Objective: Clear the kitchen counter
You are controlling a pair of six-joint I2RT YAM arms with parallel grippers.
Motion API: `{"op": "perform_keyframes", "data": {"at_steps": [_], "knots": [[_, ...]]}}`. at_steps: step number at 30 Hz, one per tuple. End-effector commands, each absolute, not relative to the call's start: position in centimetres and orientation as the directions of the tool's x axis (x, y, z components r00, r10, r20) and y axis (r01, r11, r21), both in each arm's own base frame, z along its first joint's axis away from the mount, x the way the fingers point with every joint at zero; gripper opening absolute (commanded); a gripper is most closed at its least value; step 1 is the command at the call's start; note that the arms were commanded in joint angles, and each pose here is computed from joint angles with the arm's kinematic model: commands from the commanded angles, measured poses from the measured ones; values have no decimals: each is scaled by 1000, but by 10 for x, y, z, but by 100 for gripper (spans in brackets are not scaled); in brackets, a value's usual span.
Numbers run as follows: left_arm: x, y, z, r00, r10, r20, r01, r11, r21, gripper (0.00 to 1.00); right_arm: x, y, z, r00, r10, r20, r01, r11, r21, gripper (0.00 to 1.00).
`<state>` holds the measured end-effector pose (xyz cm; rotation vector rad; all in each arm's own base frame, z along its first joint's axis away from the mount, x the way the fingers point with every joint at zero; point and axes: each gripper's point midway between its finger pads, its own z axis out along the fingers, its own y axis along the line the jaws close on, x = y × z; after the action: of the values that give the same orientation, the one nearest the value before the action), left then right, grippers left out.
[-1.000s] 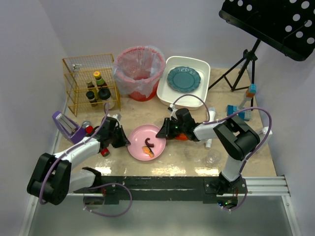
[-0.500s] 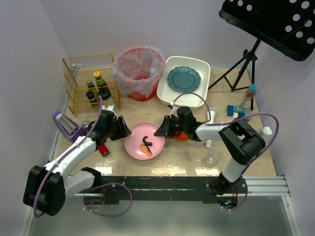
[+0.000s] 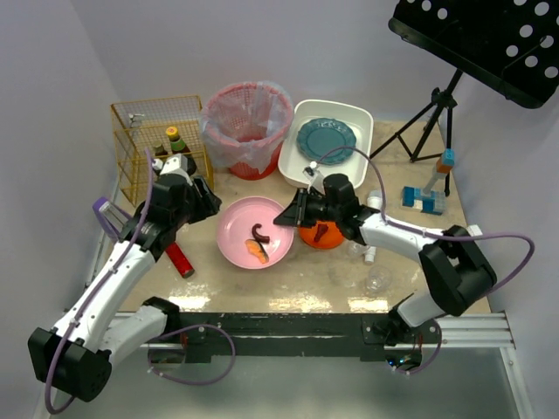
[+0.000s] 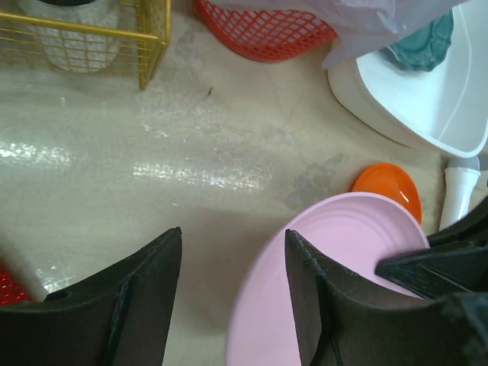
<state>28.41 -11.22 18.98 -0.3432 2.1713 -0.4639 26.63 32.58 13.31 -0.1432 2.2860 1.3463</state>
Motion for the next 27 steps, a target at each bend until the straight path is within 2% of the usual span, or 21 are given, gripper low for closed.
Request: {"op": "perform_keyframes", "data": {"at_steps": [1,9,19,27], "knots": [[285,-88,210,-532,-383,-755,-139,919,-368,61,288,318,202,-832,257,-491,-346,452,823,0],[280,-60,248,-414,-406,-815,-226,913,-340,63,334,293,269,-764,404,-504,-301,468,831,0],[275,-67,225,-464,-416,-782,-217,909,-355,63,408,287,368,-584,619,-525,-245,483,841,0],[273,-76,209,-501,-424,-755,-199,905,-376,63,487,283,395,-398,759,-515,-154,498,853,0]]}}
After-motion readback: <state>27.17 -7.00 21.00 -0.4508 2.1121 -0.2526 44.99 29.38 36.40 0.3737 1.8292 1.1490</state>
